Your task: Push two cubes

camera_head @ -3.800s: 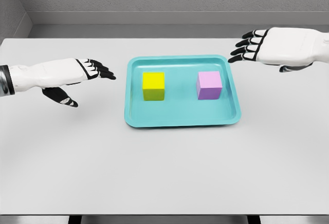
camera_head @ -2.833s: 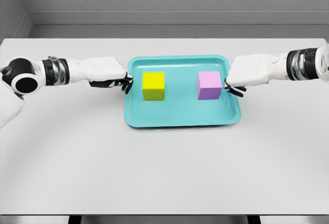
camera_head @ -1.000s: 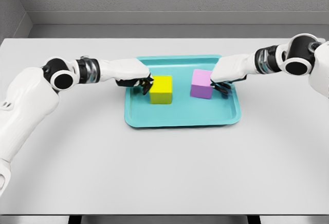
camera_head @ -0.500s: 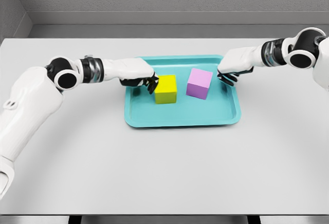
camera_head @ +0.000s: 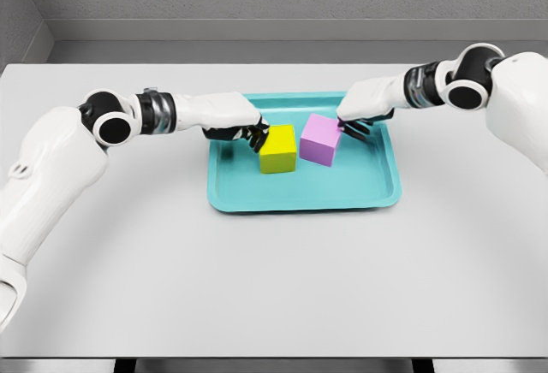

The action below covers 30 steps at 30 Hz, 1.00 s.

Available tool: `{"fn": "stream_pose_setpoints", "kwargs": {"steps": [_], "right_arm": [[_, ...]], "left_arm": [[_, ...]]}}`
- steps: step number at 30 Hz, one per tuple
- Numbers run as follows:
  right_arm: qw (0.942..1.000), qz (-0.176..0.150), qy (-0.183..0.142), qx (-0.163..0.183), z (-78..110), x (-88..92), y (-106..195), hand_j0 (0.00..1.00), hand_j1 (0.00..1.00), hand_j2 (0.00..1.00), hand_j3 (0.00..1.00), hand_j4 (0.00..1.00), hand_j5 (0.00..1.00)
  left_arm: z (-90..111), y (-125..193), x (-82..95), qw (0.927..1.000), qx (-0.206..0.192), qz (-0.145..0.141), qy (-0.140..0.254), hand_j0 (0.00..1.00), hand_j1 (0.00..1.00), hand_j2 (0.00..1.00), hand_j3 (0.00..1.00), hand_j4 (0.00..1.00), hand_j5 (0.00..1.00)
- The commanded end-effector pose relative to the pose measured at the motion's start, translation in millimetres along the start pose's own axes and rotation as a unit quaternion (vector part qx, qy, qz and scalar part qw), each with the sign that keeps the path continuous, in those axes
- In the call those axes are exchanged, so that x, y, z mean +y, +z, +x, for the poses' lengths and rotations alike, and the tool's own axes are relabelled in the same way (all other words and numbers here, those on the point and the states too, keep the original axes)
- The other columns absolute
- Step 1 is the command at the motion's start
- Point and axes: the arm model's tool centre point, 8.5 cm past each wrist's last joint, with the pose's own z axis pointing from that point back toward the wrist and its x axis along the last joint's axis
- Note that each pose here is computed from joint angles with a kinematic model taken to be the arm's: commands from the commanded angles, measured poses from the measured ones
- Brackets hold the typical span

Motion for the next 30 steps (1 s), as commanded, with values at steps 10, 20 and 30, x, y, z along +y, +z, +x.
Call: {"fn": "stream_pose_setpoints", "kwargs": {"steps": [10,20,30], "right_arm": [[0.9975,-0.031,-0.051,0.038,-31.5,-2.3,19,0.19,0.19,0.19,0.19,0.19,0.19],[0.9972,-0.066,-0.024,0.027,-18.4,-51.3,5,0.28,0.28,0.28,0.28,0.28,0.28],[0.999,-0.024,-0.002,0.039,-12.0,-48.7,-22,0.28,0.28,0.28,0.28,0.28,0.28]], "left_arm": [[-28,47,9.9,0.9984,0.029,0.037,0.033,0.33,0.33,0.33,0.33,0.33,0.33],[-34,44,-7.8,0.998,0.037,0.019,0.048,0.33,0.33,0.33,0.33,0.33,0.33],[-35,46,-7.3,0.9979,0.038,0.02,0.048,0.33,0.33,0.33,0.33,0.33,0.33]]}}
